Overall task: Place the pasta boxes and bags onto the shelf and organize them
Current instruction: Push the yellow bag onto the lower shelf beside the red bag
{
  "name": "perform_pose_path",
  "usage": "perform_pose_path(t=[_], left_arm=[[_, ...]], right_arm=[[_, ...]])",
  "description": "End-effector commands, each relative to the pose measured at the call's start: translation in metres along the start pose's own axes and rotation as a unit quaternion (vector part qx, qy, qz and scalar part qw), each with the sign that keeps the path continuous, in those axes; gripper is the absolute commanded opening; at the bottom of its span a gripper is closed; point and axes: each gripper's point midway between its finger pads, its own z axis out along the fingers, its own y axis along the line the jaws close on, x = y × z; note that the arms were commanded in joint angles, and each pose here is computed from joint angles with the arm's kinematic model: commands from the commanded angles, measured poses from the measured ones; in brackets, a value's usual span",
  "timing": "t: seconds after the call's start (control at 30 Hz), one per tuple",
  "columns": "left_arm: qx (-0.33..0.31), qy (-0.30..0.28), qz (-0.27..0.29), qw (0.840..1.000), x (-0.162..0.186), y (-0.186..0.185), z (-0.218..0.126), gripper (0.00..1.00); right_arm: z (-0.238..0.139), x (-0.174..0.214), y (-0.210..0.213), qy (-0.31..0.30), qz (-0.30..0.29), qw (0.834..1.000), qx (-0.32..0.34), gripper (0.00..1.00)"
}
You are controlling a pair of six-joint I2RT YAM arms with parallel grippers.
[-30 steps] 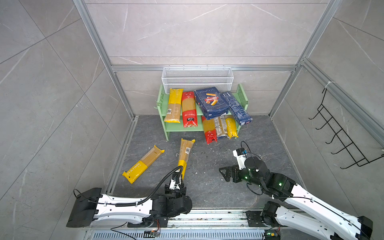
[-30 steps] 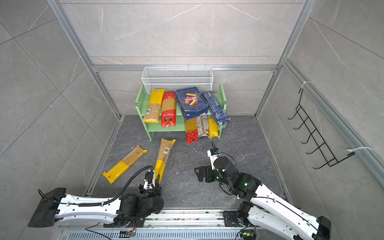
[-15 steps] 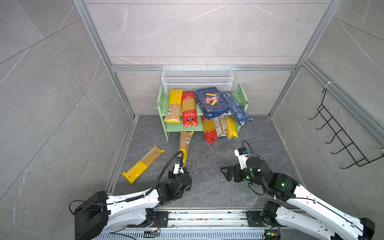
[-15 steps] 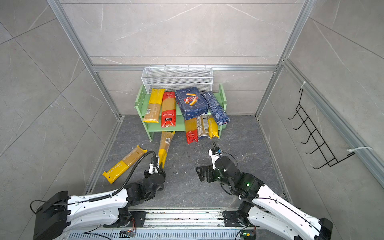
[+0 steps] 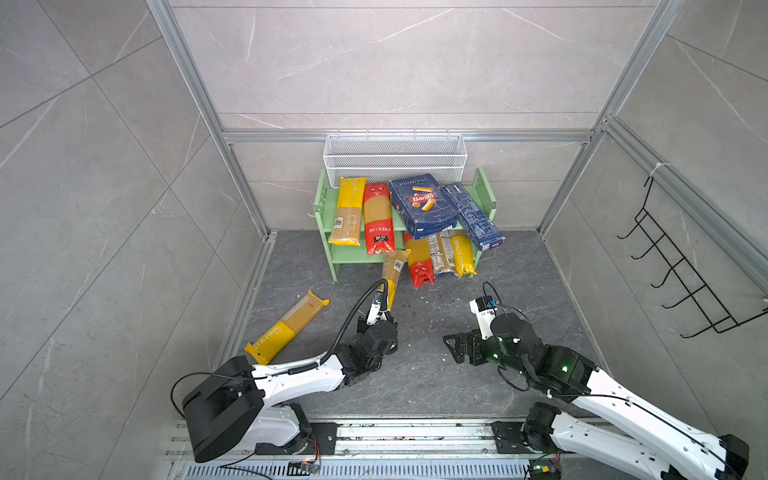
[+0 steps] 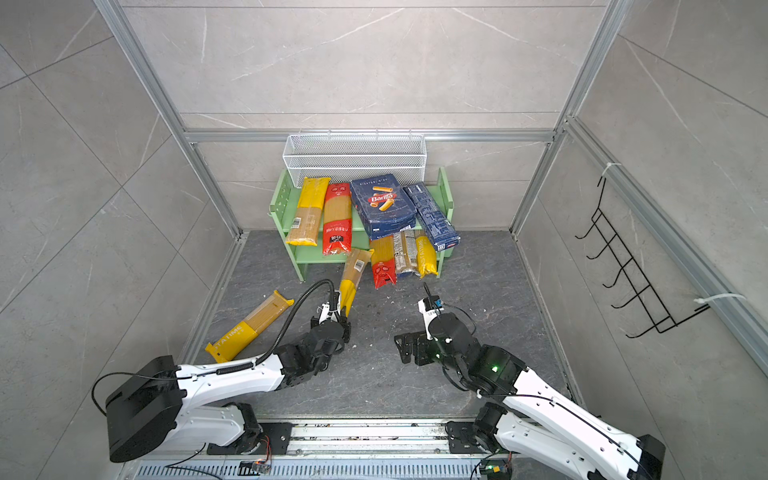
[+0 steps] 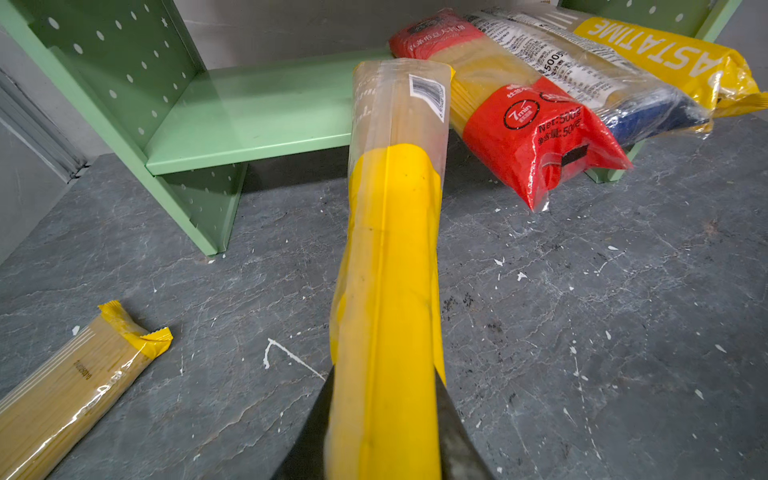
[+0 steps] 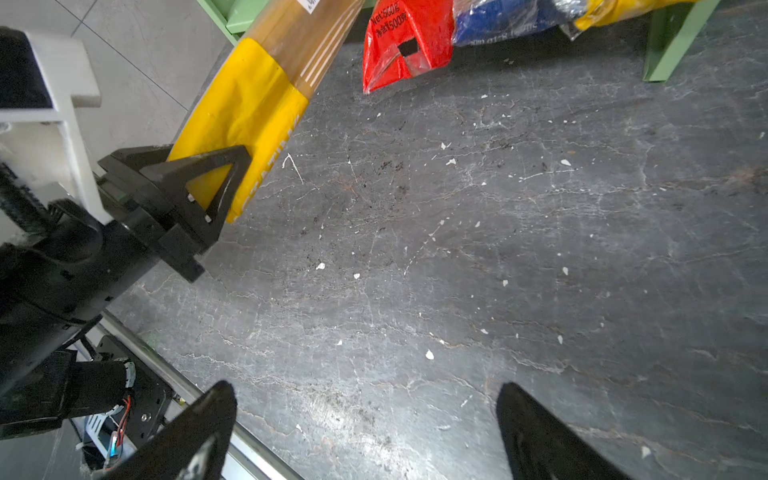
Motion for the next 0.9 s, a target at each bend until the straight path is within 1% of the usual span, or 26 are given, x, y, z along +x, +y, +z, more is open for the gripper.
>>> perform_pose_path(t=[0.0,0.13,0.27,0.43,0.63,0.87], left_arm=[[-0.017,-0.122,-0.090,0.988,-0.084,0.002,0.001,0.00],[-0.027,-0.144,-0.103,0.984,-0.097,0.002,0.019,0.00],[-0.026,-0.172,-0.114,0.978,-0.115,-0.007,0.032,0.00],[-0.032,-0.192,-0.116,0.974,-0.135,-0.017,0.048,0.00],[-0.050,-0.200,-0.121,0.971,-0.149,-0.014,0.068,0.00],[-0.061,-0.206,-0.124,0.969,-0.159,-0.005,0.080,0.00]], right_arm=[[-0.003,-0.011,0.000,-0.009,-0.012,1.000,0.008,1.00],[-0.003,-0.013,-0.001,-0.009,-0.016,1.000,0.013,1.00],[-0.004,-0.014,-0.006,-0.008,-0.019,0.999,0.024,1.00],[-0.005,-0.015,-0.011,-0.006,-0.023,0.999,0.035,1.00],[-0.008,-0.020,-0.016,-0.015,-0.018,0.999,0.040,1.00],[-0.010,-0.021,-0.023,-0.013,-0.017,0.999,0.048,1.00]])
